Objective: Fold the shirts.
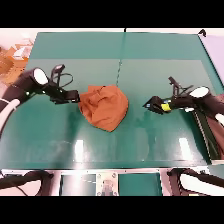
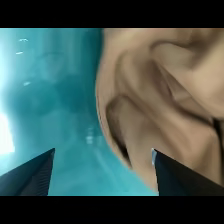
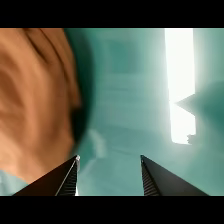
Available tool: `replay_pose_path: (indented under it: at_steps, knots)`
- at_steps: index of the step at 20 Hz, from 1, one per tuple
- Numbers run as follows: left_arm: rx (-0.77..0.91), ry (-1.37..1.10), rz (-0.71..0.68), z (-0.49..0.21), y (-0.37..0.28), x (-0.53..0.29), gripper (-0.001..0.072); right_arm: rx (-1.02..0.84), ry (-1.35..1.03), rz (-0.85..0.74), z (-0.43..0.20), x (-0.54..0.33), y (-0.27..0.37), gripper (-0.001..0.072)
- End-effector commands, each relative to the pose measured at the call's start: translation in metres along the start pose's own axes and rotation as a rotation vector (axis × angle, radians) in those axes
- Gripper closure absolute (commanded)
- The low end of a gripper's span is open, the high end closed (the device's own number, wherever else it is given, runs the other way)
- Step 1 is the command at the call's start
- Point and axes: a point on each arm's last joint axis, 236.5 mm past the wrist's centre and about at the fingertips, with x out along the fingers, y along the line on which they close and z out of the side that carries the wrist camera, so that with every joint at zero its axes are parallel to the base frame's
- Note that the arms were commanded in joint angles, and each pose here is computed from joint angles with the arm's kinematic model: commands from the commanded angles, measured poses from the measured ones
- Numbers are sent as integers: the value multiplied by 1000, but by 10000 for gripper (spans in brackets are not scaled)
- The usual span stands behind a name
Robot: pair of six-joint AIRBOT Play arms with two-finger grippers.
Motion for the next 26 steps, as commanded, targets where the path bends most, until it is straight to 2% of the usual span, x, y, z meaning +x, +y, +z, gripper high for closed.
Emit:
replay_pose_path:
  at_steps: [1, 2, 4, 6, 8, 9, 11, 15, 18, 20, 23, 26]
  knots:
    - [-112, -27, -105, 2, 0, 50, -13, 15, 67, 162, 11, 46, 23, 253]
    - [-131, -34, -133, 5, -3, 58, -13, 3, 99, 166, 10, 59, 28, 203]
    - [-156, -94, -178, 21, -9, 65, 13, -35, 141, 170, 10, 82, 40, 203]
    - [-155, -163, -207, 37, -14, 62, 294, -81, 165, 178, 12, 99, 55, 204]
    - [-155, -199, -208, 45, -14, 61, 468, -119, 182, 187, 15, 115, 68, 236]
    - [-154, -200, -207, 46, -14, 61, 686, -134, 189, 192, 16, 120, 73, 323]
    - [-130, -179, -226, 45, -21, 55, 681, -162, 213, 215, 15, 117, 84, 697]
    - [118, -240, -171, 80, -46, -24, 682, -246, 191, 309, 46, 52, 114, 693]
    - [282, -463, -21, 118, -60, -154, 682, -338, -16, 331, 94, -49, 156, 693]
    - [362, -651, 23, 123, -82, -253, 682, -440, -168, 342, 102, -129, 197, 693]
    - [452, -981, -7, 96, -132, -408, 682, -647, -397, 346, 67, -241, 267, 693]
    - [518, -1231, -36, 43, -163, -521, 682, -821, -635, 339, 13, -332, 323, 692]
